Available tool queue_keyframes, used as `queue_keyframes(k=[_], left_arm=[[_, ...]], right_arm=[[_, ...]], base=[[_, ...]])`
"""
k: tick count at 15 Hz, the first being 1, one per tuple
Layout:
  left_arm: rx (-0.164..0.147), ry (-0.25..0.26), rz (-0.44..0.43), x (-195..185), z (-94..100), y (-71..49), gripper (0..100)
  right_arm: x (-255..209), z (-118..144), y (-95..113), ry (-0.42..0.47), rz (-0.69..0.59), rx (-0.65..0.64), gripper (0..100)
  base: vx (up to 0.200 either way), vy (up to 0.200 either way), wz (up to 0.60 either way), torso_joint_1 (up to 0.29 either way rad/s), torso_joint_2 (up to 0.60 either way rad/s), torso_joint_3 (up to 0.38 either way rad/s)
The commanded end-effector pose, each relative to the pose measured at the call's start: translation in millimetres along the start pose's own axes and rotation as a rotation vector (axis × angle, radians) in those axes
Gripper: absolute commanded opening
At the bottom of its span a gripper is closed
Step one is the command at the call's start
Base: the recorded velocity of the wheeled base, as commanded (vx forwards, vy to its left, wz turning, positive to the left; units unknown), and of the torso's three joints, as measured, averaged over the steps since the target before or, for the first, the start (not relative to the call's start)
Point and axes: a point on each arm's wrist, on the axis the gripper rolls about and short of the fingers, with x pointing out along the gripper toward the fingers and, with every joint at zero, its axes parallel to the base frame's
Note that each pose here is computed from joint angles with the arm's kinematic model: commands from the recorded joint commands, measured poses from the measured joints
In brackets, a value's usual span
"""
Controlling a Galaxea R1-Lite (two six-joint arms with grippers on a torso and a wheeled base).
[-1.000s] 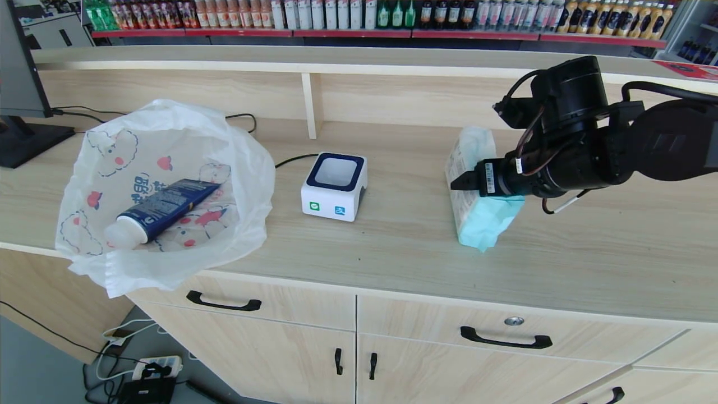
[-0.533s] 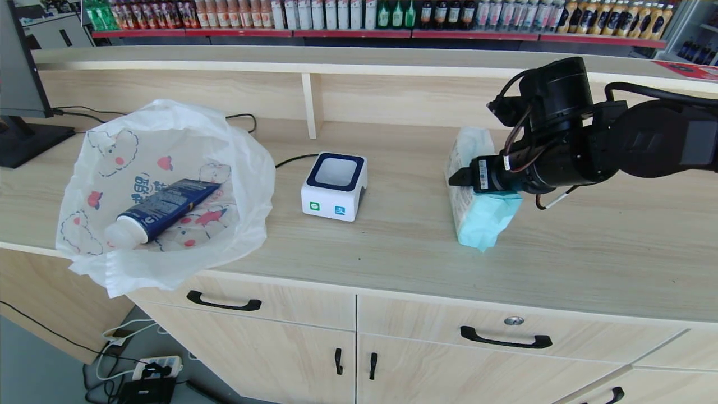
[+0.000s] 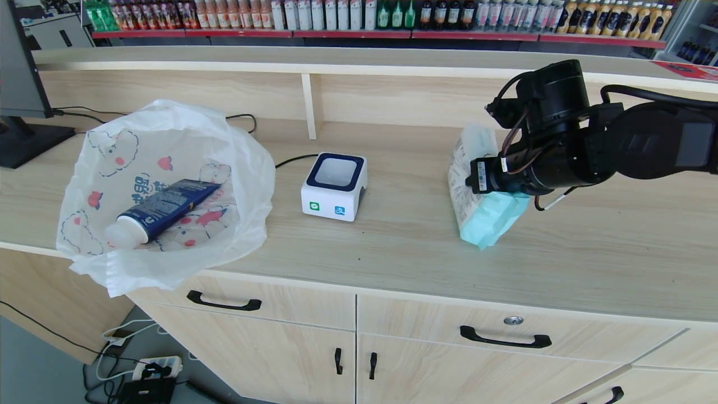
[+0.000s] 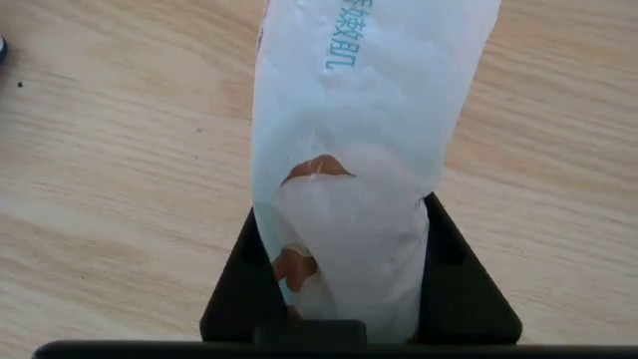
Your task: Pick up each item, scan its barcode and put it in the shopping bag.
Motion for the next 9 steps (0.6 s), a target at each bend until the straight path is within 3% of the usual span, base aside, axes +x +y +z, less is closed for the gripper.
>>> queue_keyframes(k=[1, 4, 9], left_arm=[[0.0, 0.0, 0.0, 0, 0.0, 0.0, 0], [0.0, 0.0, 0.0, 0, 0.0, 0.0, 0], [0.0, 0.0, 0.0, 0, 0.0, 0.0, 0]], right_arm=[[0, 0, 1, 0.0, 0.004, -0.001, 0], [-5, 4, 1, -0.018, 0.01, 0.0, 0], [-44, 25, 1, -0.123, 0.047, 0.025, 0]], base=[[0.0, 0.0, 0.0, 0.0, 0.0, 0.0], [0.0, 0.0, 0.0, 0.0, 0.0, 0.0], [0.0, 0.0, 0.0, 0.0, 0.0, 0.0]])
